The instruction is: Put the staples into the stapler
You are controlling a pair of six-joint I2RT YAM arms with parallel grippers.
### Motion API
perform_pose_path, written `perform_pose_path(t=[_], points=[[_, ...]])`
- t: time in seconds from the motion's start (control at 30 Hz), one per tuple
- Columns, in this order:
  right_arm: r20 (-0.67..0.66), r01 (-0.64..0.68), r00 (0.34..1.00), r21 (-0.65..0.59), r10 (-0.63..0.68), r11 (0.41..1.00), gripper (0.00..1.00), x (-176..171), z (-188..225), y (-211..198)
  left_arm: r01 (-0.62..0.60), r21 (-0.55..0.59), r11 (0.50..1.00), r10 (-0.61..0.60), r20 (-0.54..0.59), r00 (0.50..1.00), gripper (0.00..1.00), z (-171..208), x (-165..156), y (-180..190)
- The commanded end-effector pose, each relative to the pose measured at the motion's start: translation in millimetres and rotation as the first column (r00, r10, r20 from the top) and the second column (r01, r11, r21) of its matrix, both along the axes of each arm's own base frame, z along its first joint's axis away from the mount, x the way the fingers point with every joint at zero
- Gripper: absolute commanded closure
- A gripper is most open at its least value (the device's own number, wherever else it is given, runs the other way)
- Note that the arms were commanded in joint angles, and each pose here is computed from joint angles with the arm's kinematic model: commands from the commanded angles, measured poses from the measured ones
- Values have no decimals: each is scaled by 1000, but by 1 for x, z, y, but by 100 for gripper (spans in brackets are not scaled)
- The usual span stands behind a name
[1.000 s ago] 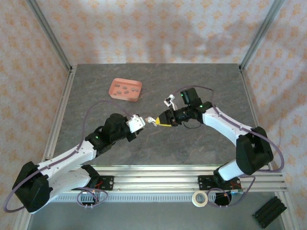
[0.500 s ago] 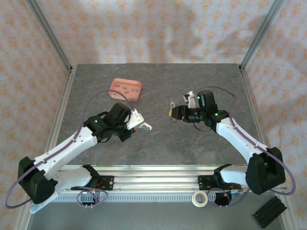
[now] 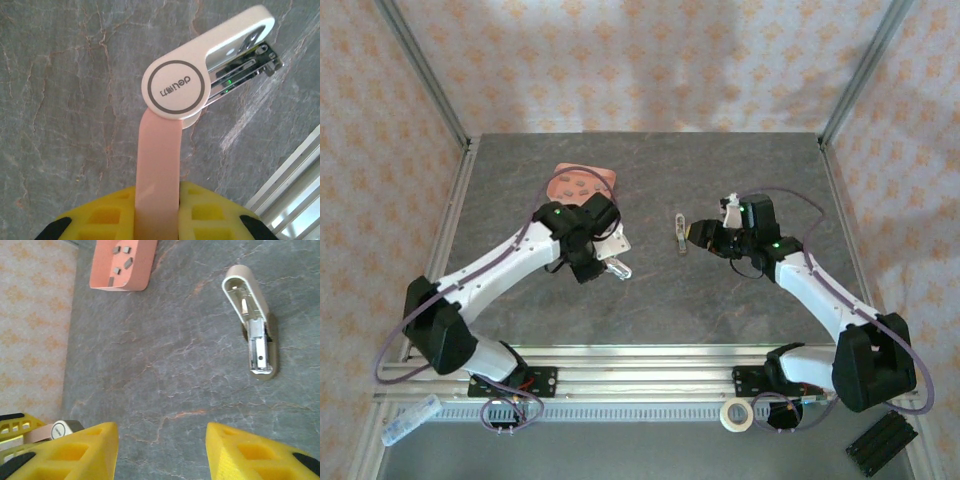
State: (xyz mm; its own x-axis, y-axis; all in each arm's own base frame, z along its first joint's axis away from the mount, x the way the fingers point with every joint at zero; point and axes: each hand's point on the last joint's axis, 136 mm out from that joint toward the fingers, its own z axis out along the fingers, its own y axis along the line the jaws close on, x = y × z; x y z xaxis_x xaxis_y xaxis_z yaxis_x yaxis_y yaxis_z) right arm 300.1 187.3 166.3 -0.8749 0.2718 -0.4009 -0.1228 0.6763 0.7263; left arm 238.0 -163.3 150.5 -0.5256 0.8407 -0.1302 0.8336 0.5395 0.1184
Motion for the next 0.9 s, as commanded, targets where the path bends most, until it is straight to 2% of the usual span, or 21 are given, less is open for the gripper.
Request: perform_pose_path(t=[0.0,0.17,0.27,0.5,0.87], points=[[24,35,999,-20,-34,999,51,3,3,-7,46,97,994,-41,-55,998,82,3,-3,8],[26,30,999,-37,-29,999,51,2,2,-9,103,152,983,-87,-107,990,81,0,6,-1],[22,29,999,-44,-28,999,51,5,1,-8,175,154,972,-141,-210,967,80,-1,5,-11],[12,16,1000,-54,-15,998,52,3,-6,-8,228,205,952,-139,-374,917,79,-19,6,-25],[9,-18,1000,-43,18,999,53,11,-9,0,273,228,935,-139,-472,870,78,-38,10,-36]])
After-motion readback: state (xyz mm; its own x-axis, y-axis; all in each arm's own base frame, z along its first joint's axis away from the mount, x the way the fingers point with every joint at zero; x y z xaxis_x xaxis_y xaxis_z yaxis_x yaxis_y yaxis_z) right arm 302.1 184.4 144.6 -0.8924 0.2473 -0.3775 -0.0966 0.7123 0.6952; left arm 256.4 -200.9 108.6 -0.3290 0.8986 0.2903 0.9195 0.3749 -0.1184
